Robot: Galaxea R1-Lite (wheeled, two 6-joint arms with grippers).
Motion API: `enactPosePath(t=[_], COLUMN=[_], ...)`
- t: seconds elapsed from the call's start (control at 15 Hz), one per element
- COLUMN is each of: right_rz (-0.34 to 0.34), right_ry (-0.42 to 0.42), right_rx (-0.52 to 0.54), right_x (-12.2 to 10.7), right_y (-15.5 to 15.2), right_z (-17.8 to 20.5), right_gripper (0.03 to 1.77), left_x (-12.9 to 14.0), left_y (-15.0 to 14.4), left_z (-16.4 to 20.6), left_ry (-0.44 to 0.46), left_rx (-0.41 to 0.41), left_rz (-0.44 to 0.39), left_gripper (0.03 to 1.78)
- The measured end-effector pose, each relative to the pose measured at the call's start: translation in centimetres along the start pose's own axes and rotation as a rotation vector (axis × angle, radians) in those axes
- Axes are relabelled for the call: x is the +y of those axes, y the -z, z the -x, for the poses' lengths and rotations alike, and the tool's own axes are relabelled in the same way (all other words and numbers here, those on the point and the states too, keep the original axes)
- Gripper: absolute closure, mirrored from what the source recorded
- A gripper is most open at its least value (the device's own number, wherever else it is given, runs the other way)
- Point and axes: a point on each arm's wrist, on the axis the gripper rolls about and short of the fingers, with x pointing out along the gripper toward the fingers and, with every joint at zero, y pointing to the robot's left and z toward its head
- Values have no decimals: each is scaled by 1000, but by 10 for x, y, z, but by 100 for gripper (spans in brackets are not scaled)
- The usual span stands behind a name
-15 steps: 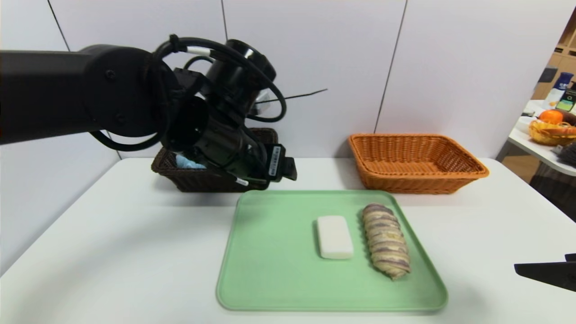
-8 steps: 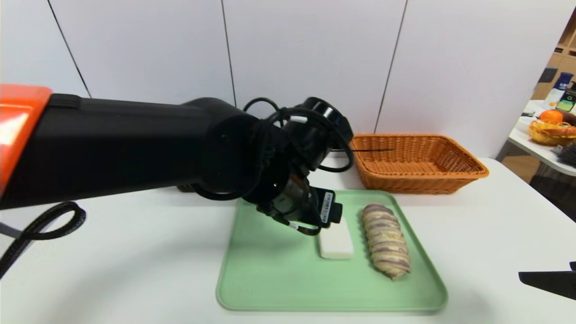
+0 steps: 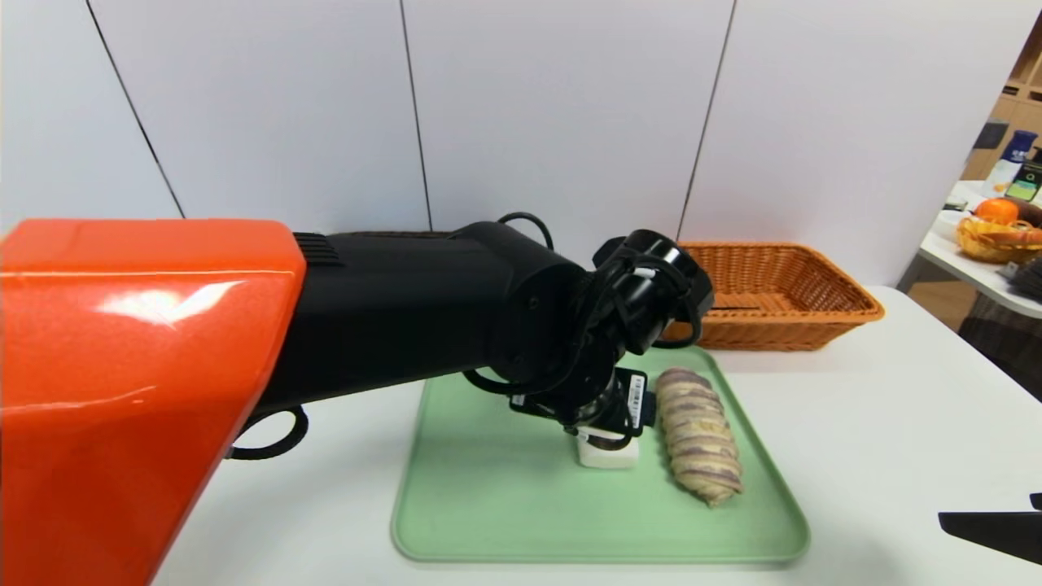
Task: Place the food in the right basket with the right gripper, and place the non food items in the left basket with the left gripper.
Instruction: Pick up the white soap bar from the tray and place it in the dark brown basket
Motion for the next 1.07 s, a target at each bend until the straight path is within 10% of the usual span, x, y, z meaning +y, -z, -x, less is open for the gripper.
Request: enactPosePath(t=[1.07], right_rz=[5], right_ry=[-15], right_rx=[-28], right_x=[-1], right_y=[6], right_z=[-7], right_gripper=[10], left_x=[-25], left_y=[10], left_z=[-26], left_ry=[-52], left_rx=[-42], left_rz=[69], left_gripper=[12])
